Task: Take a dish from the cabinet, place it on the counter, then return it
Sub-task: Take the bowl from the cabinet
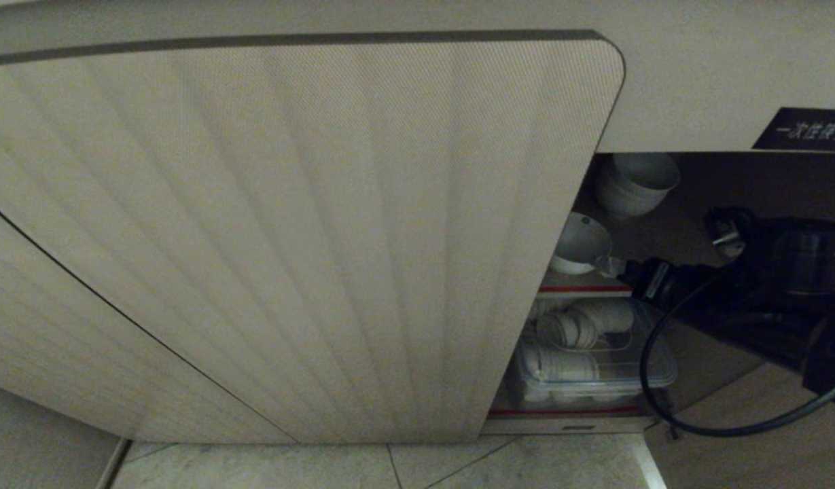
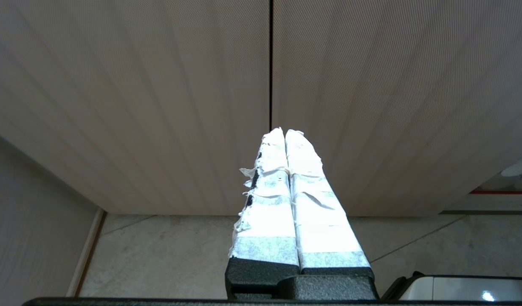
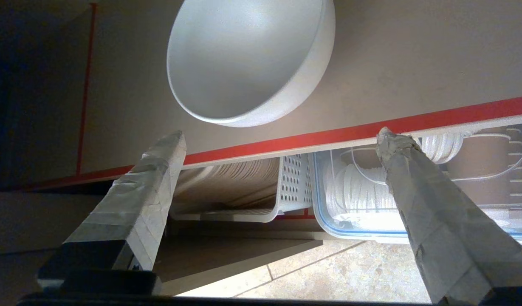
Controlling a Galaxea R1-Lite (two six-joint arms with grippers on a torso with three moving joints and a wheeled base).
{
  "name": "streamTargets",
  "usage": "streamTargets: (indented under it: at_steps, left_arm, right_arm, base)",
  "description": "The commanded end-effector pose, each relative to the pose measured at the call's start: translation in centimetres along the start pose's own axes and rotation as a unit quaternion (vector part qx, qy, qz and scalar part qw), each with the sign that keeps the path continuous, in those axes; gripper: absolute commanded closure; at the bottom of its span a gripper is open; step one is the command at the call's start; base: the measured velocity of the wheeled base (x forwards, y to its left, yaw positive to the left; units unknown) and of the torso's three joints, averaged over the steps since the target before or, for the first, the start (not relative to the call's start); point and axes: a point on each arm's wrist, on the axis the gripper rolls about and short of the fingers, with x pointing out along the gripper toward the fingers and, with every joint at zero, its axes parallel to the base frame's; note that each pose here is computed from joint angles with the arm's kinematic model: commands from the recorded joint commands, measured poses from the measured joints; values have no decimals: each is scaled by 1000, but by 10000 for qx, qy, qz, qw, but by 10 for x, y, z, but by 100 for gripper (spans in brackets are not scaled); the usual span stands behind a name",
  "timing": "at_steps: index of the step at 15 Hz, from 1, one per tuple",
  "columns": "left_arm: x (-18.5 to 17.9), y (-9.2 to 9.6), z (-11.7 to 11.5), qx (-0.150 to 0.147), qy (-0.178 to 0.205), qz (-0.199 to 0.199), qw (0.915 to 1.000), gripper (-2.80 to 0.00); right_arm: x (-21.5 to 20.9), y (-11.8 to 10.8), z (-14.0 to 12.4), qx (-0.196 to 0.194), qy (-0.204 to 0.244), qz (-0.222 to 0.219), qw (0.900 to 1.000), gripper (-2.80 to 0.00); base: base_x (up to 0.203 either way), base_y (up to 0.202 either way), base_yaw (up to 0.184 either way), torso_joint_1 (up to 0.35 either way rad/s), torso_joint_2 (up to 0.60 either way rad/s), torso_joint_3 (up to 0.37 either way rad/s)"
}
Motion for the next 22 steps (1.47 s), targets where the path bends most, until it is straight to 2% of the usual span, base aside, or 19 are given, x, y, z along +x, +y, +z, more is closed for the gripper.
streamTargets:
  at_steps: [1, 5, 10, 18, 22]
  left_arm:
    - [0, 0, 0, -2, -3, 6, 10000, 0]
    - [0, 0, 0, -2, -3, 6, 10000, 0]
    - [0, 0, 0, -2, -3, 6, 10000, 0]
    - [0, 0, 0, -2, -3, 6, 10000, 0]
    - [0, 0, 0, -2, -3, 6, 10000, 0]
  right_arm:
    - [4, -1, -2, 15, 32, -13, 10000, -280]
    - [12, 0, 3, 19, 133, -79, 9999, -280]
    - [22, 2, 9, 17, 56, -42, 10000, -280]
    - [40, 3, 14, 235, 68, -64, 9997, -280]
    - [46, 2, 12, 215, 133, -100, 9996, -280]
  base:
    - [0, 0, 0, 0, 0, 0]
    - [0, 0, 0, 0, 0, 0]
    - [0, 0, 0, 0, 0, 0]
    - [0, 0, 0, 0, 0, 0]
    - [0, 0, 0, 0, 0, 0]
